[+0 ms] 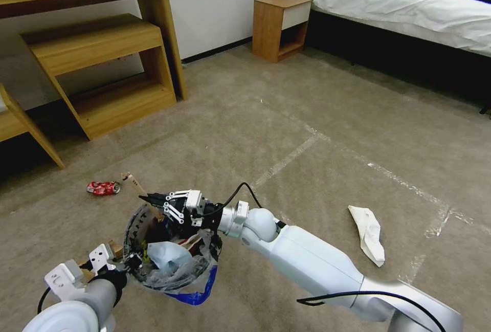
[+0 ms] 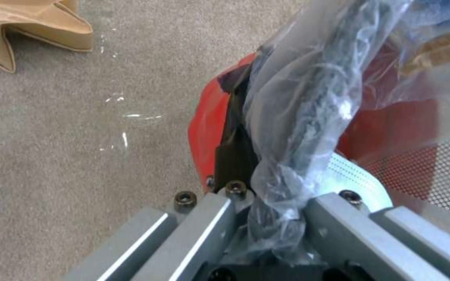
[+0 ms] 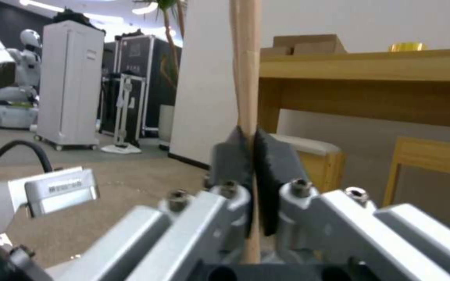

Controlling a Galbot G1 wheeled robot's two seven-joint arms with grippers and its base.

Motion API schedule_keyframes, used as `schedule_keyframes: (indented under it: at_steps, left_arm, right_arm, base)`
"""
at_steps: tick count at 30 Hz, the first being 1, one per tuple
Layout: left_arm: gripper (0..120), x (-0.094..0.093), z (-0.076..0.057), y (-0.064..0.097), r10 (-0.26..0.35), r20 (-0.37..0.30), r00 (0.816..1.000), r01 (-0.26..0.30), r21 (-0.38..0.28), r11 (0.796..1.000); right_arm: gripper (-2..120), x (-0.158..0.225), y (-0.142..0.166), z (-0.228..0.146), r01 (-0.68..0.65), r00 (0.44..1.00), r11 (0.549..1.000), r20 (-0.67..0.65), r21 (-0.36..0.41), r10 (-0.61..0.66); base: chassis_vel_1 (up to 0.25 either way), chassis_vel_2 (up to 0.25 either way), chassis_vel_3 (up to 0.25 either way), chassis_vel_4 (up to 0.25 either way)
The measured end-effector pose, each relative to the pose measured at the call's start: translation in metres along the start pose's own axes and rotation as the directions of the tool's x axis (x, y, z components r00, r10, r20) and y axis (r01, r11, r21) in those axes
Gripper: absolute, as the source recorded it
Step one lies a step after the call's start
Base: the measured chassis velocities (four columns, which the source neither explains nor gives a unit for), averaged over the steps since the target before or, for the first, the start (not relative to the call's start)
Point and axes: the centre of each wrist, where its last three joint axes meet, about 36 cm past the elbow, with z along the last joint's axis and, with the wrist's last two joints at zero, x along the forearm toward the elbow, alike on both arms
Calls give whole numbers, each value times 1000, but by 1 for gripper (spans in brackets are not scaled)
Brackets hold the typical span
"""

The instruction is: Pick up the trash bin and place the garbage on the floor into it.

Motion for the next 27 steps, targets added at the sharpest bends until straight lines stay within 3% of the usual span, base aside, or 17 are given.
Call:
schedule_keyframes:
  at_steps: [5, 7, 15, 17, 19, 25, 27]
  left_arm:
    - [0, 0, -1, 0, 2, 1, 1000, -2, 0, 1000]
    - [0, -1, -1, 0, 2, 1, 1000, -2, 1, 1000]
    - [0, -1, -3, 0, 2, 0, 1000, -2, 6, 1000]
    - [0, -1, -3, 0, 1, 0, 1000, -1, 7, 1000]
    - [0, -1, -3, 0, 1, 1, 1000, -1, 8, 1000]
    - [0, -2, -4, -1, 2, 2, 1000, -2, 11, 1000]
    - [0, -2, -4, -1, 3, 2, 1000, -3, 11, 1000]
  right_arm:
    - [22, 4, -2, 1, 0, 1000, 1000, -12, 14, 1]
    - [35, 7, -2, 2, -6, 1000, 1000, -19, 21, 7]
    - [64, 9, 0, 3, -21, 999, 1000, -30, 18, 22]
    - [67, 9, 0, 3, -21, 999, 1000, -30, 18, 21]
    - [79, 8, 1, 4, -19, 999, 1000, -31, 17, 20]
    - [98, 9, -1, 4, -24, 999, 1000, -34, 21, 24]
    - [99, 9, -2, 3, -25, 999, 999, -34, 22, 26]
  base:
    - [0, 0, 0, 0]
    - [0, 0, 0, 0]
    - [0, 0, 0, 0]
    - [0, 0, 0, 0]
    - [0, 0, 0, 0]
    - [0, 0, 0, 0]
    - [0, 0, 0, 0]
